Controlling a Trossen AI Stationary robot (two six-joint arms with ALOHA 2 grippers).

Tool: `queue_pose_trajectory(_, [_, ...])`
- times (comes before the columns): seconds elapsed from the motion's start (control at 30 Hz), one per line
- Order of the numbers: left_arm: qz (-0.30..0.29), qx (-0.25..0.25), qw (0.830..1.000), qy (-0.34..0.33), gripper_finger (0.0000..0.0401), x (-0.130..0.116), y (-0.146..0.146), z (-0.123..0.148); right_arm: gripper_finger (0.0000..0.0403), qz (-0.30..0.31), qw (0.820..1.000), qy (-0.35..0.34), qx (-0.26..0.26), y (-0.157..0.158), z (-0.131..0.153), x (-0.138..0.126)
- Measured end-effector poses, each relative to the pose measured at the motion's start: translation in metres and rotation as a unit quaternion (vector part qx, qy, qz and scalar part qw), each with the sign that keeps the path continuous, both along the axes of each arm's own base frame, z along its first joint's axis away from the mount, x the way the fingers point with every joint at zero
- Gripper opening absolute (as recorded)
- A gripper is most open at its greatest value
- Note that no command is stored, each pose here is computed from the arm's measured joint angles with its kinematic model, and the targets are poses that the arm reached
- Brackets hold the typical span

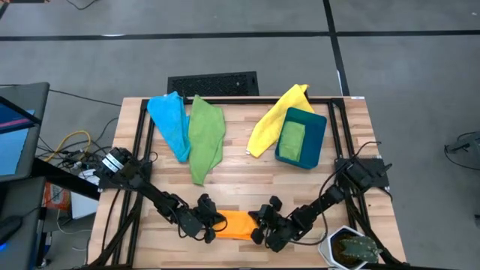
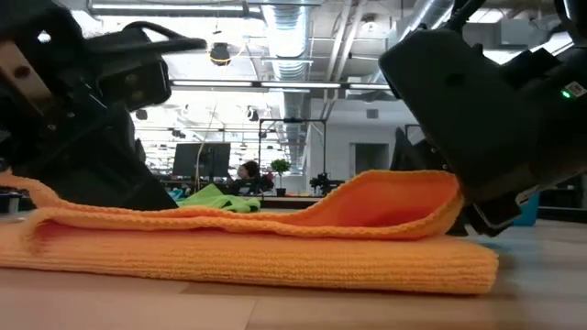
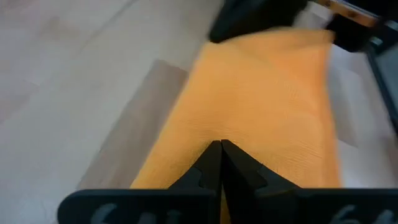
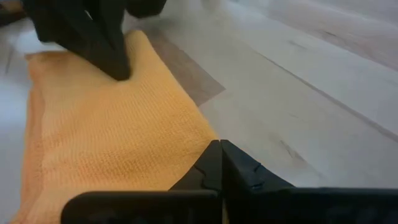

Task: Fold microfiber towels
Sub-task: Fold the orange microfiber cloth

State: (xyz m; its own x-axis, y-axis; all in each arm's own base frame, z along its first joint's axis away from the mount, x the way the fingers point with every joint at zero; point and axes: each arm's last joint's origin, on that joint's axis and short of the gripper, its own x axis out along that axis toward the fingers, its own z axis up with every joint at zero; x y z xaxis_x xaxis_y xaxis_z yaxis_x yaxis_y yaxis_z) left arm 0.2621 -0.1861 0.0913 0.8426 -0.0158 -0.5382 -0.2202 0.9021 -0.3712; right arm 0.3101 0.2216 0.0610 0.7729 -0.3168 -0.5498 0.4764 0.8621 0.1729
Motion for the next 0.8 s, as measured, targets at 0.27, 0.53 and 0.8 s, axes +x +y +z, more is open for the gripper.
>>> queue_pose_trajectory(0.27, [-0.036, -0.018, 0.998, -0.047, 0.0, 0.0, 0.007, 0.05, 0.002, 0.043, 0.997, -0.055, -0.031, 0.001, 0.07, 0.001])
queue_pose_trajectory(0.53, [-0.027, -0.012, 0.995, -0.097, 0.0, -0.012, -0.019, 0.048, 0.0023, 0.09, 0.988, -0.125, -0.011, 0.032, 0.056, -0.001])
queue_pose_trajectory(0.8, [-0.003, -0.013, 0.999, -0.05, 0.0, -0.011, -0.024, -0.001, 0.0018, 0.071, 0.99, -0.112, 0.044, 0.045, -0.004, 0.008])
